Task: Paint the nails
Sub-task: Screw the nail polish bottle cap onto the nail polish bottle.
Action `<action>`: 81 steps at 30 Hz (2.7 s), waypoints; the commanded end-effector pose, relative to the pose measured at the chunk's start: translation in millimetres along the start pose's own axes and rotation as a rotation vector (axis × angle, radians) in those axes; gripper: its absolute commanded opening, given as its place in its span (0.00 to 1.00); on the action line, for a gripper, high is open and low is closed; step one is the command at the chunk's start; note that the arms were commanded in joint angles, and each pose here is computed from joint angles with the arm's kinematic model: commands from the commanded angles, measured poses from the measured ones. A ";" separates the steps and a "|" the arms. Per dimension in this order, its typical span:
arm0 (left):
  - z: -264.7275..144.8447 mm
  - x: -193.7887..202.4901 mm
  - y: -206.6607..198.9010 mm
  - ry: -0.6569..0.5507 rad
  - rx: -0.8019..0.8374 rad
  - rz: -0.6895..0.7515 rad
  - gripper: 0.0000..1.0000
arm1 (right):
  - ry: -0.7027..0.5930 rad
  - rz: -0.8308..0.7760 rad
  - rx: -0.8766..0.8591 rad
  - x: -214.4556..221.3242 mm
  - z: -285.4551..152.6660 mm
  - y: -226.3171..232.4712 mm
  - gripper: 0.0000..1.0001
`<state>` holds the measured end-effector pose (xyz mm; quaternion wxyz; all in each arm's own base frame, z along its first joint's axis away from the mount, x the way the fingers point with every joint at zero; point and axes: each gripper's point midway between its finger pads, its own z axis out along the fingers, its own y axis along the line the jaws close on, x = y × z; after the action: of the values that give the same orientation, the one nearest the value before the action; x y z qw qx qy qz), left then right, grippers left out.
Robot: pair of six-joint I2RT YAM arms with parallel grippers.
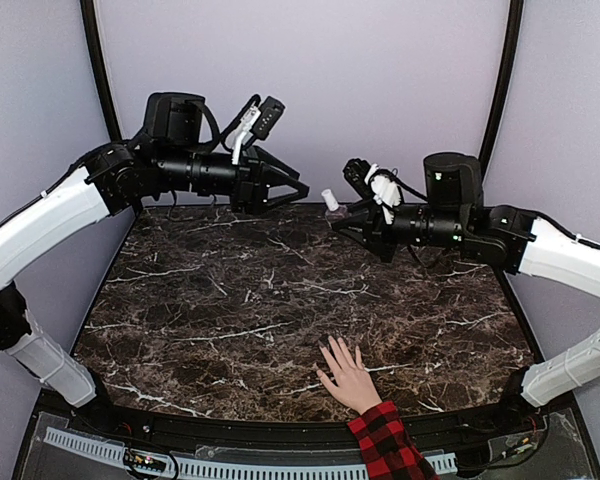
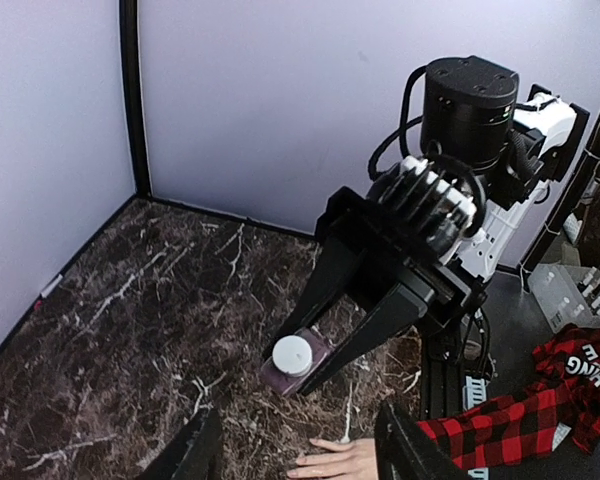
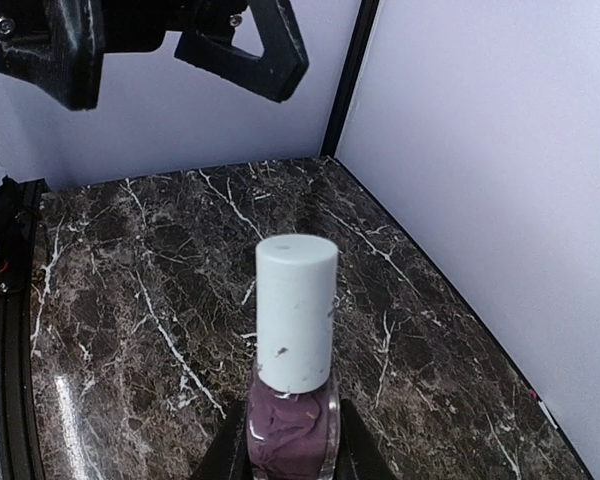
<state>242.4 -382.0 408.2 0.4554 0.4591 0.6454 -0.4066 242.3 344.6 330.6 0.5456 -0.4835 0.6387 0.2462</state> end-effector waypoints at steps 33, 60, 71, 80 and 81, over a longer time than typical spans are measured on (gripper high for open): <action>40.6 36.7 1.3 0.152 0.140 -0.273 0.30 | 0.077 -0.068 0.093 19.1 14.9 12.5 0.00; 26.1 62.3 -51.9 0.152 0.395 0.043 0.01 | -0.042 -0.048 -0.317 -13.6 1.7 72.1 0.00; 13.9 80.3 -84.1 0.133 0.540 0.219 0.04 | -0.118 -0.017 -0.596 -29.1 -21.9 100.6 0.00; 3.3 58.4 -67.8 0.080 0.367 0.214 0.37 | -0.128 0.000 -0.466 -27.8 -20.9 75.7 0.00; 2.3 45.2 -55.2 0.025 0.309 0.225 0.39 | -0.128 0.004 -0.436 -26.3 -20.0 70.7 0.00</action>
<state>164.8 -396.7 343.1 0.3466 0.6413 0.5082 -0.4587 151.9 368.4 301.8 0.3786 -0.6002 0.5643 0.4219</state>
